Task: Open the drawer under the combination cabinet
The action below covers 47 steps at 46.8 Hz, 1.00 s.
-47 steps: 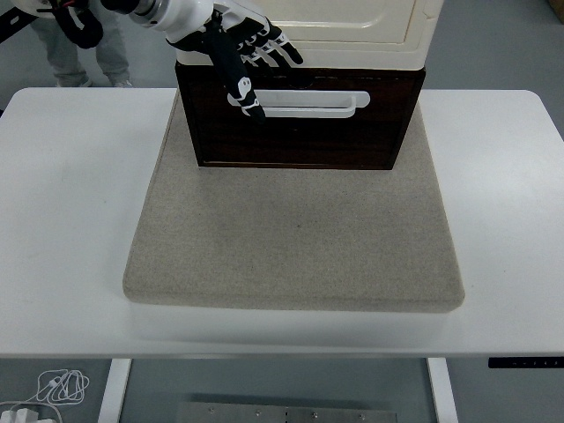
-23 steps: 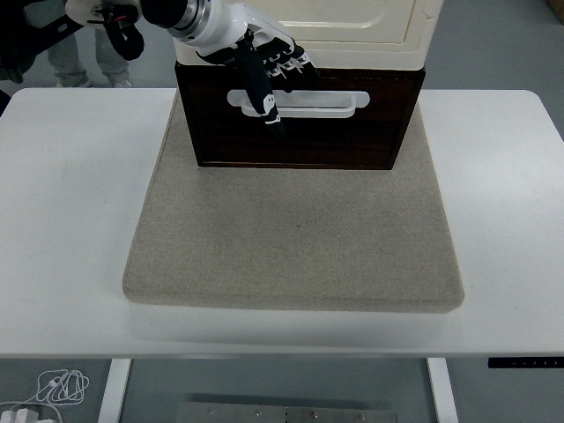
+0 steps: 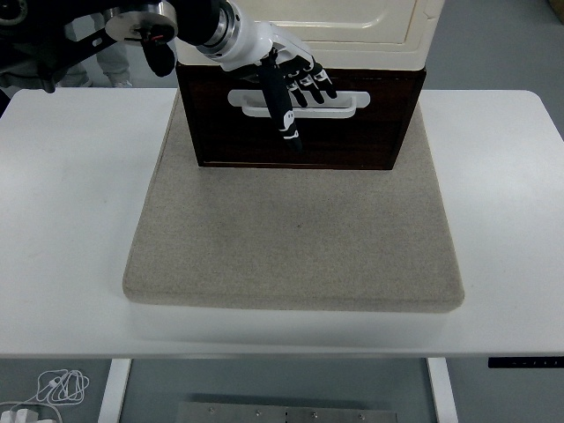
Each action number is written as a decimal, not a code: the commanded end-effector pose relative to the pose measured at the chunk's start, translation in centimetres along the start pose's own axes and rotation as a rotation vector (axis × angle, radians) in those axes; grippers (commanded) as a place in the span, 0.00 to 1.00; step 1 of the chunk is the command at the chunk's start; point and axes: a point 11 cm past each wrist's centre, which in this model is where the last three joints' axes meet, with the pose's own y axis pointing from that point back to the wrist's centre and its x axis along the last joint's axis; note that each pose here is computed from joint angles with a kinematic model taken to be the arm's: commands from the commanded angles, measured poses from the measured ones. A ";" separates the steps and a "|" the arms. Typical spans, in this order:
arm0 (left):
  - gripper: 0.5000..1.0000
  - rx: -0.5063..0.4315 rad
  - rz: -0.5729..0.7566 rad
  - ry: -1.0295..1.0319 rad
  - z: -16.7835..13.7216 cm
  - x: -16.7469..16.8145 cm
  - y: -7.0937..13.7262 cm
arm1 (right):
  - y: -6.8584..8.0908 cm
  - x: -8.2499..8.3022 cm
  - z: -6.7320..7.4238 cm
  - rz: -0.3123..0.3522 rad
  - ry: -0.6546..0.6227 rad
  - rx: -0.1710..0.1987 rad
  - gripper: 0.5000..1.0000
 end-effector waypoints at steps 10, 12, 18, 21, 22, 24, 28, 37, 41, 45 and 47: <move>1.00 0.002 0.012 0.010 0.0 0.2 -0.1 | 0.0 0.0 0.0 0.000 0.000 0.000 0.85; 1.00 0.003 0.017 0.013 -0.1 0.4 -0.1 | 0.0 0.0 0.0 0.000 0.000 0.000 0.85; 1.00 0.007 0.025 0.021 -0.3 0.7 0.0 | 0.0 0.0 0.0 0.000 0.000 0.000 0.85; 1.00 0.010 0.030 0.023 -0.4 0.9 0.0 | 0.0 0.0 0.0 0.000 0.001 -0.001 0.85; 1.00 0.012 0.031 0.024 -0.5 0.9 0.0 | 0.0 0.0 0.0 0.000 0.001 -0.001 0.85; 1.00 0.014 0.030 0.024 -0.6 0.9 0.0 | 0.0 0.0 0.0 0.000 0.000 0.000 0.85; 1.00 0.017 0.030 0.025 -0.8 1.0 0.0 | 0.0 0.0 0.0 0.000 0.000 0.000 0.85; 1.00 0.025 0.042 0.037 -1.2 1.4 0.1 | 0.0 0.0 0.0 0.000 0.000 0.001 0.85; 1.00 0.036 0.040 0.033 -1.5 1.3 -0.1 | 0.0 0.0 0.0 0.000 0.000 0.000 0.85; 1.00 0.056 0.038 0.024 -1.8 1.2 -0.3 | 0.0 0.0 0.0 0.000 0.000 0.000 0.85; 1.00 0.058 0.038 0.023 -1.9 1.2 -0.3 | 0.0 0.0 0.0 0.000 0.000 0.001 0.85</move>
